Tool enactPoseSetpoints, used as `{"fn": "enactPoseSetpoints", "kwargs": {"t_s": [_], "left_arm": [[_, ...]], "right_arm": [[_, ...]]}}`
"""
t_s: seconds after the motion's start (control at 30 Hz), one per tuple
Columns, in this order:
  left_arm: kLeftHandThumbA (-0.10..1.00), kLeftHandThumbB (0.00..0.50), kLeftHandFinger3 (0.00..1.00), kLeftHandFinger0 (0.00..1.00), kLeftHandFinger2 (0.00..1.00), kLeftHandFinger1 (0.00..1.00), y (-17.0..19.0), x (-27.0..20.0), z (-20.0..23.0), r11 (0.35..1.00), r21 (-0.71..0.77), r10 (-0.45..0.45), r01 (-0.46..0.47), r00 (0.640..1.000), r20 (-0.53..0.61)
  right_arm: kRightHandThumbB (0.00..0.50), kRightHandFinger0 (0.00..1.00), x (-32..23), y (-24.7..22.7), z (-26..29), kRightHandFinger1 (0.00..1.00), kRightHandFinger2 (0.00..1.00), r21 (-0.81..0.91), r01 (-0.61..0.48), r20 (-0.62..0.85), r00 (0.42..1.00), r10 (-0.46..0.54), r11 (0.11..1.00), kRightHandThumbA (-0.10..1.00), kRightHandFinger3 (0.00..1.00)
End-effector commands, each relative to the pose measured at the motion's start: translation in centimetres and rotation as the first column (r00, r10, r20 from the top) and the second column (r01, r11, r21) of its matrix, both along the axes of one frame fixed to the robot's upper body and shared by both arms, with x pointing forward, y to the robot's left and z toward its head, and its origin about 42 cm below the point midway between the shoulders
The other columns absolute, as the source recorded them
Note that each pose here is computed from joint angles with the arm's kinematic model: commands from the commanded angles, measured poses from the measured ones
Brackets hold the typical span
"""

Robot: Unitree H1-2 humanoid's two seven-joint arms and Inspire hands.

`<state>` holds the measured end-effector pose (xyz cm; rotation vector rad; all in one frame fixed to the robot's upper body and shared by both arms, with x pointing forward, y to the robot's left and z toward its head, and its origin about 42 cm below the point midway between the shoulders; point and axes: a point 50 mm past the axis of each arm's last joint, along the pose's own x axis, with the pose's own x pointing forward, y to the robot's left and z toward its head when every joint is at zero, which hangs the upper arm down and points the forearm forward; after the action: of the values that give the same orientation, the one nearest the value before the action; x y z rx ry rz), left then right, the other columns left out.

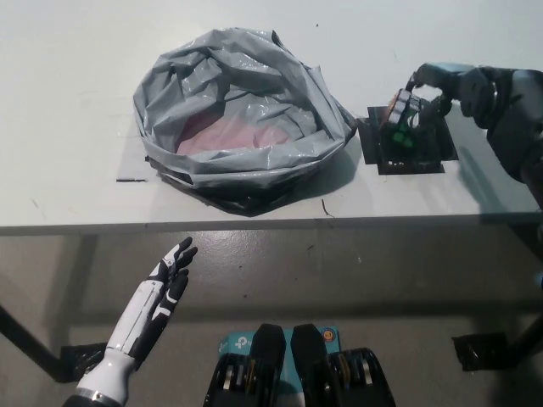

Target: Use the right hand to pick up a rubix's cube and place it into a plastic bag and lift the bag

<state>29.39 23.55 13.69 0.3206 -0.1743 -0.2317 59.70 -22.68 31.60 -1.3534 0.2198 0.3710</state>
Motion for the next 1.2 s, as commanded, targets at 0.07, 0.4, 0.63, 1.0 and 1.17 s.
{"fn": "enactPoseSetpoints", "kwargs": {"t_s": [0.07, 0.4, 0.63, 1.0, 1.17], "left_arm": [[1.00, 0.122, 1.00, 1.00, 1.00, 1.00, 0.4, -0.1, 0.5, 1.000, 0.019, 0.001, -0.002, 0.999, 0.032], [1.00, 0.120, 1.00, 1.00, 1.00, 1.00, 0.3, -0.2, 0.3, 1.000, 0.018, 0.005, -0.005, 0.999, 0.032], [1.00, 0.118, 1.00, 1.00, 1.00, 1.00, 0.4, -0.3, 0.3, 1.000, 0.014, 0.011, -0.012, 0.999, 0.034], [1.00, 0.114, 1.00, 1.00, 1.00, 1.00, 0.5, -0.4, 0.1, 1.000, 0.016, 0.013, -0.013, 1.000, 0.027], [1.00, 0.103, 1.00, 1.00, 1.00, 1.00, 0.4, -0.5, 0.2, 1.000, 0.015, 0.012, -0.013, 1.000, 0.028]], "right_arm": [[0.244, 0.40, 1.2, -1.0, 9.6, 0.68, 0.80, 0.114, -0.006, 0.279, 0.960, -0.026, 0.993, -0.10, 0.97], [0.234, 0.39, 1.1, -1.5, 14.6, 0.78, 0.97, 0.266, -0.037, 0.362, 0.930, -0.064, 0.963, -0.10, 0.90], [0.241, 0.70, 1.0, -0.8, 16.8, 0.98, 0.99, 0.257, -0.066, 0.396, 0.917, -0.042, 0.964, -0.10, 0.54], [0.488, 1.00, 0.9, 0.4, 15.7, 1.00, 1.00, 0.229, -0.099, 0.191, 0.980, 0.055, 0.968, 0.52, 1.00], [0.500, 1.00, 0.9, 1.2, 11.7, 1.00, 1.00, 0.017, -0.137, 0.099, 0.986, 0.135, 0.990, 0.69, 1.00]]}}
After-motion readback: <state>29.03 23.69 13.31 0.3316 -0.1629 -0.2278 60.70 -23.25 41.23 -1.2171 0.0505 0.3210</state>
